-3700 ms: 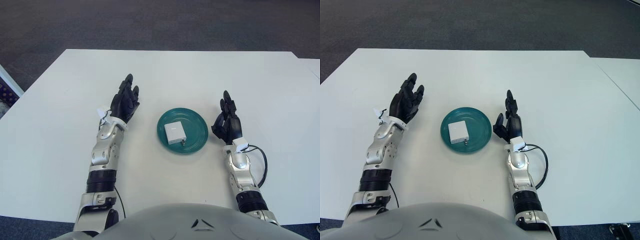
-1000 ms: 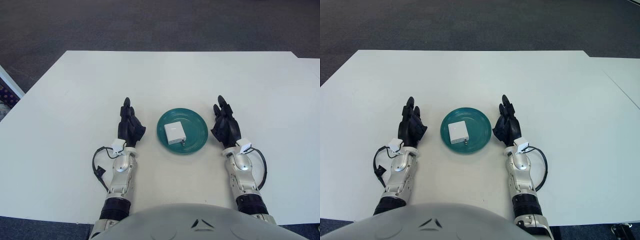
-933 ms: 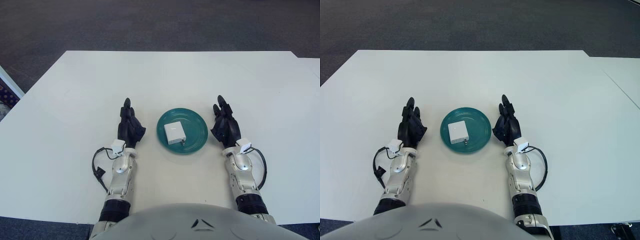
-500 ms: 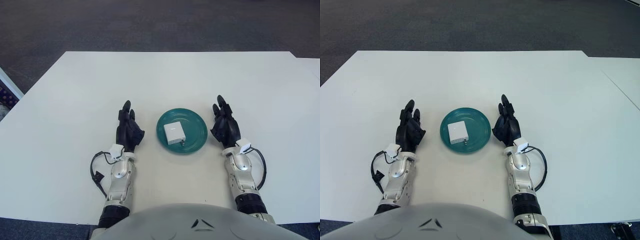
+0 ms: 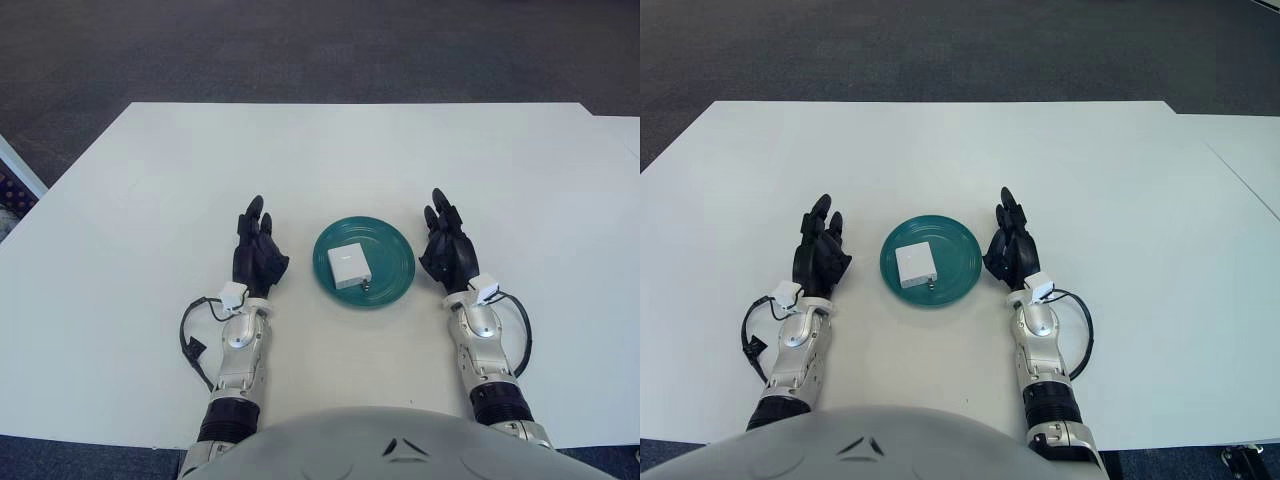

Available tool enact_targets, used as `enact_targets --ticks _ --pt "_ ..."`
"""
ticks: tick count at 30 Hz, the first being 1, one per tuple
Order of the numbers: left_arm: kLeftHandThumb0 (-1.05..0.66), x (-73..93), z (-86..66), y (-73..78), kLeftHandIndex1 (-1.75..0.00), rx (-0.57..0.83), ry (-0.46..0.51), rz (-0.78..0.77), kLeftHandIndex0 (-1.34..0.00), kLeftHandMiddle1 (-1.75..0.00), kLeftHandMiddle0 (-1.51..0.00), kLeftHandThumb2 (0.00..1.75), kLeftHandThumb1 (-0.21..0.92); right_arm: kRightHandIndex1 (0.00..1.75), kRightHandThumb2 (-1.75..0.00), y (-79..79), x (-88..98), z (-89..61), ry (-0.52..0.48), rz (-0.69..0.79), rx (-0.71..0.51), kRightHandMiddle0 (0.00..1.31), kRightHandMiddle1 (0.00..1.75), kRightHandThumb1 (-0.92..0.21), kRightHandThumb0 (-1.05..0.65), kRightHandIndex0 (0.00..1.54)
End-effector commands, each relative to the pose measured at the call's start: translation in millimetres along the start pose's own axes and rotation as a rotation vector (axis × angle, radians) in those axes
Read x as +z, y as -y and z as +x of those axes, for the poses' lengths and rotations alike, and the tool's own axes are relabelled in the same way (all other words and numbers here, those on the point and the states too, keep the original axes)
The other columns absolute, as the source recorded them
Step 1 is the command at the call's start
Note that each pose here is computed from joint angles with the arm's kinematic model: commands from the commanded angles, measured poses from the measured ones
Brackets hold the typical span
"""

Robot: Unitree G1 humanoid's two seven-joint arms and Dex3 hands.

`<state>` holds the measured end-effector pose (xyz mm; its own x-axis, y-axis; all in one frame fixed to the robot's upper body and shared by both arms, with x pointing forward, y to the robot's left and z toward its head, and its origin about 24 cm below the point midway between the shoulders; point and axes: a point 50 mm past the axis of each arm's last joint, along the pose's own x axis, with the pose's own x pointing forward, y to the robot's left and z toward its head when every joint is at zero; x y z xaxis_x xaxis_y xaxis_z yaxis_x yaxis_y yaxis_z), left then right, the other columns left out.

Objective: Put the charger into the plate.

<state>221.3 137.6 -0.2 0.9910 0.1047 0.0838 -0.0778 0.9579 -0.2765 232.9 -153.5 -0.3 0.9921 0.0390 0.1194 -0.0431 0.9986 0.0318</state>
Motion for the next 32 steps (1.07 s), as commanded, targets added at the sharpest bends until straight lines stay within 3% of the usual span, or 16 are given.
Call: enact_targets --ticks 1,8,21,32 --pt "-0.98 -18.4 -9.3 -8.6 -0.59 0.006 -0.118 -0.045 0.00 -0.02 -0.32 0.94 0.92 0.00 -1.02 0.3 -22.9 -18.6 -0.135 0.043 -0.033 0.00 0.12 -0.92 -0.90 0.00" --pt "-1.00 -20.0 -11.0 -8.0 -0.51 -0.020 -0.129 -0.077 0.00 0.00 -0.29 0.93 0.92 0.00 -1.05 -1.2 -21.4 -18.1 -0.125 0.092 -0.049 0.00 0.12 -0.92 -0.90 0.01" --pt "-1.04 -17.8 -12.4 -5.5 -0.38 -0.056 -0.116 -0.070 0.00 0.00 -0.20 0.91 0.92 0.00 -1.05 -1.8 -20.2 -19.8 -0.125 0.015 -0.100 0.00 0.18 -0.92 -0.91 0.00" --pt "-1.05 -13.6 -12.7 3.9 -0.07 -0.089 -0.080 -0.081 0.00 0.00 -0.03 0.92 0.92 0.00 -1.06 -1.7 -18.9 -21.1 -0.138 0.005 -0.127 0.00 0.21 -0.92 -0.92 0.00"
